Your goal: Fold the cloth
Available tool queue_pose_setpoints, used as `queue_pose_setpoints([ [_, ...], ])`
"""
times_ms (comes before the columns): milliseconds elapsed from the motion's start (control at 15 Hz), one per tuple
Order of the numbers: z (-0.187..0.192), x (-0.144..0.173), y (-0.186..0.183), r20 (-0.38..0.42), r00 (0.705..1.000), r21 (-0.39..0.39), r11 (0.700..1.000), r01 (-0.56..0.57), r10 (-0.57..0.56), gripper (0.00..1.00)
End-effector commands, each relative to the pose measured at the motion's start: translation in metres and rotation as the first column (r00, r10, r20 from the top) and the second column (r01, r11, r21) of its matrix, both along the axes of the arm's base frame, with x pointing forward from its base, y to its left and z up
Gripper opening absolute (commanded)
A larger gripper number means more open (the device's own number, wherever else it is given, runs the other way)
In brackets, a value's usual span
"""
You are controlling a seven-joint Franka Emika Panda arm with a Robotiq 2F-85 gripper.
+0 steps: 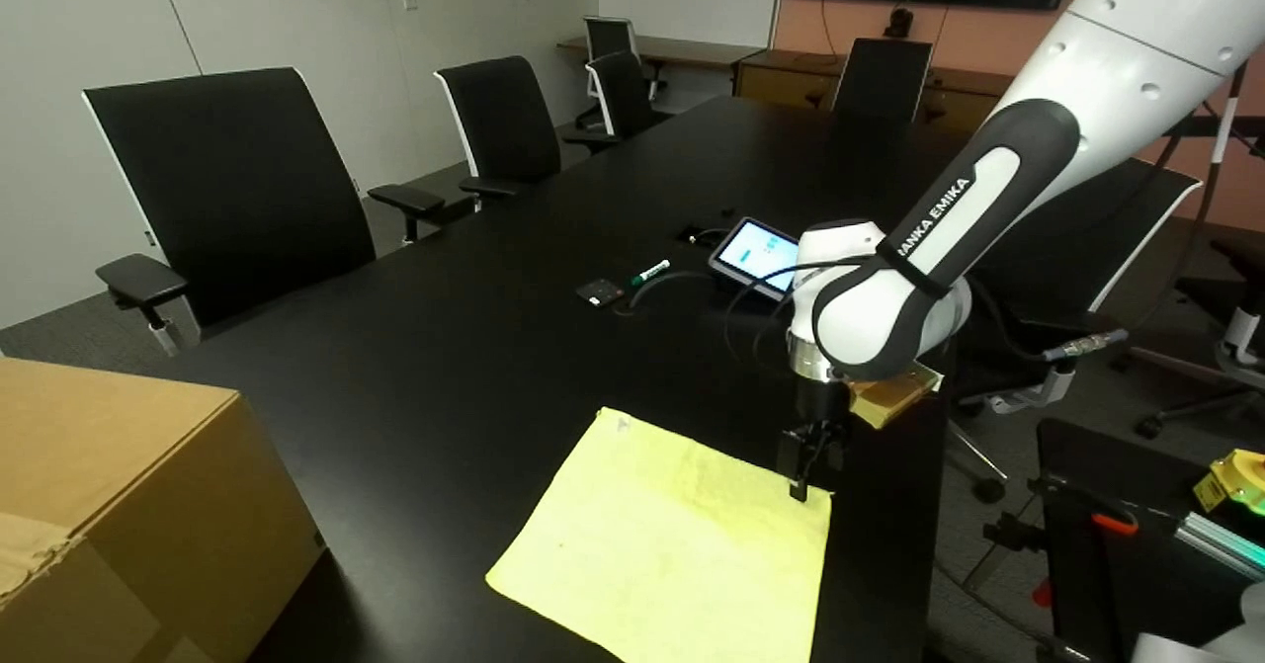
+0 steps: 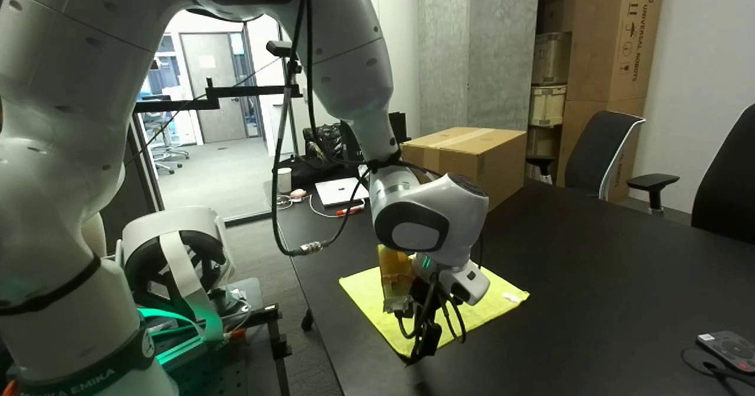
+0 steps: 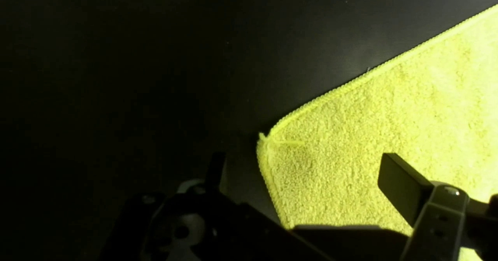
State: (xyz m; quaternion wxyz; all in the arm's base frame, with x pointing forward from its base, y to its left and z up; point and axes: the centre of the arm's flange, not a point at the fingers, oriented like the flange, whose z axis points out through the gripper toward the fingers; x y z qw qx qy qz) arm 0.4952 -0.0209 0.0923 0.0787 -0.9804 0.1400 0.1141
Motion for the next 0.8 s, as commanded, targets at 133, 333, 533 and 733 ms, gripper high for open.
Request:
queue_pose_setpoints([
  [133, -0.029, 0.014, 0.002, -0.03, 0.999, 0.023, 1.0, -0.012, 0.013, 1.0],
  [333, -0.037, 0.019, 0.001, -0.035, 0.999, 0.011, 1.0, -0.002, 0.002, 1.0],
  [533, -0.04, 0.023, 0.0, -0.033, 0.999, 0.012, 1.0, 0.006, -0.005, 1.0],
  [733, -0.036, 0.026, 0.001, -0.032, 0.999, 0.015, 1.0, 0.011, -0.01, 1.0],
])
